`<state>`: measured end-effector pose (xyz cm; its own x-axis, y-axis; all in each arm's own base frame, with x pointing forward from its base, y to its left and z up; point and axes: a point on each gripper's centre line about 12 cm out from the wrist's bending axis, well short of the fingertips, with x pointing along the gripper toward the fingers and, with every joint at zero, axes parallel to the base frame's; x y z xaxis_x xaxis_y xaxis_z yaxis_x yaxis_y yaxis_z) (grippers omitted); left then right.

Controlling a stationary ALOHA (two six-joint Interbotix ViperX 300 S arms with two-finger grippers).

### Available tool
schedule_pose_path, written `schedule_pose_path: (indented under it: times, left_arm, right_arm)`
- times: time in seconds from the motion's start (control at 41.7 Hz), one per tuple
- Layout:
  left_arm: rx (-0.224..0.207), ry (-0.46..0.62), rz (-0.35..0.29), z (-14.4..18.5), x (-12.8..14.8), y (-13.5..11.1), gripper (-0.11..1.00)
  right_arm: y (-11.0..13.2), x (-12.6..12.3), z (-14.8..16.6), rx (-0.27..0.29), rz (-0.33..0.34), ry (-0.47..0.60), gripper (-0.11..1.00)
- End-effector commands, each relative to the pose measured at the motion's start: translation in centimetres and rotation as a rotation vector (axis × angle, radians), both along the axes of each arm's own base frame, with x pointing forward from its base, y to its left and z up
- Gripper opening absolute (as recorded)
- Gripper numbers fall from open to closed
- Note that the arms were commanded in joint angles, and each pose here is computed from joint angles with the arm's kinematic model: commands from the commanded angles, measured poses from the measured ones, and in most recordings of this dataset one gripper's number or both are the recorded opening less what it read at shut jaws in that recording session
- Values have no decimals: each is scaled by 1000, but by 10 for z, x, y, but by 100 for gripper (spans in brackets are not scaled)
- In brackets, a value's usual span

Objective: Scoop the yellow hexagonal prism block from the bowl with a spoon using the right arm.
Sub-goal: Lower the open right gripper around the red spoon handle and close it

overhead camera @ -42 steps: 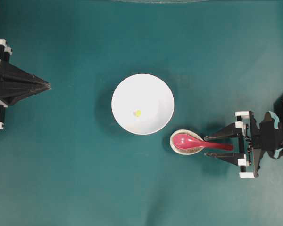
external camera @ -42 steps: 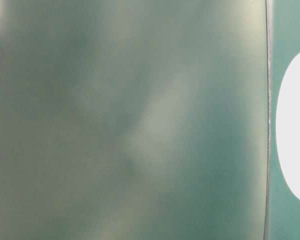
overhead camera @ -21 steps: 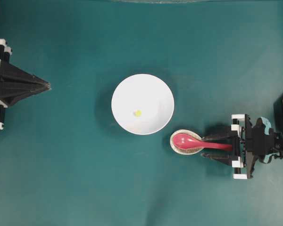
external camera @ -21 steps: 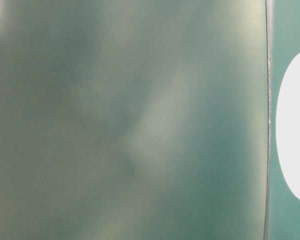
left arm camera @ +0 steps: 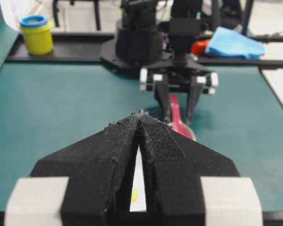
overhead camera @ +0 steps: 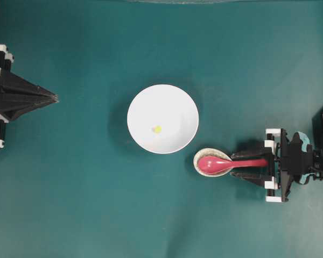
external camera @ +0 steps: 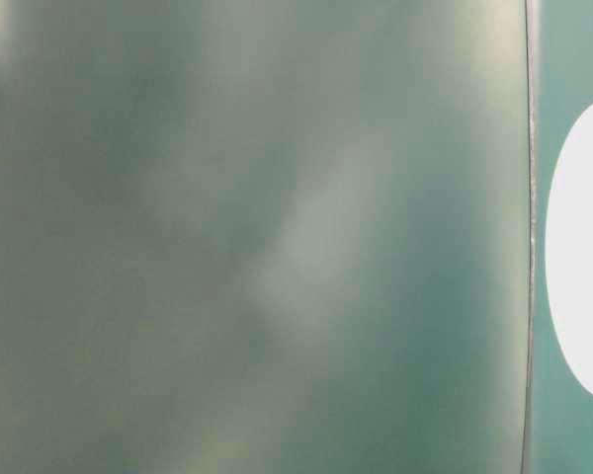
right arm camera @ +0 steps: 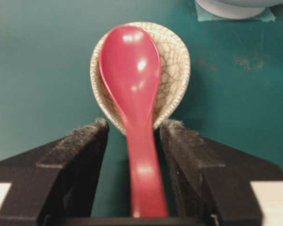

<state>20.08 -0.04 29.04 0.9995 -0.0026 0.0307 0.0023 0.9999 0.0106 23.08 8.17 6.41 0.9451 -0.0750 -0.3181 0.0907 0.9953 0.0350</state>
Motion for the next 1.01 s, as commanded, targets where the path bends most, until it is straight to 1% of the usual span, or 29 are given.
schedule_pose_path:
  times: [0.0, 0.383, 0.671, 0.982]
  left_arm:
    - [1, -26, 1, 11, 3, 0, 3]
    - [-2, -25, 1, 10, 3, 0, 3]
    - [0, -23, 1, 10, 3, 0, 3]
    - [-2, -9, 2, 9, 3, 0, 3]
  right_arm:
    - [2, 1, 5, 13, 0, -20, 54]
    - [-4, -8, 14, 23, 0, -32, 54]
    - [3, -12, 14, 22, 37, -30, 54]
    - [3, -14, 13, 19, 43, -24, 54]
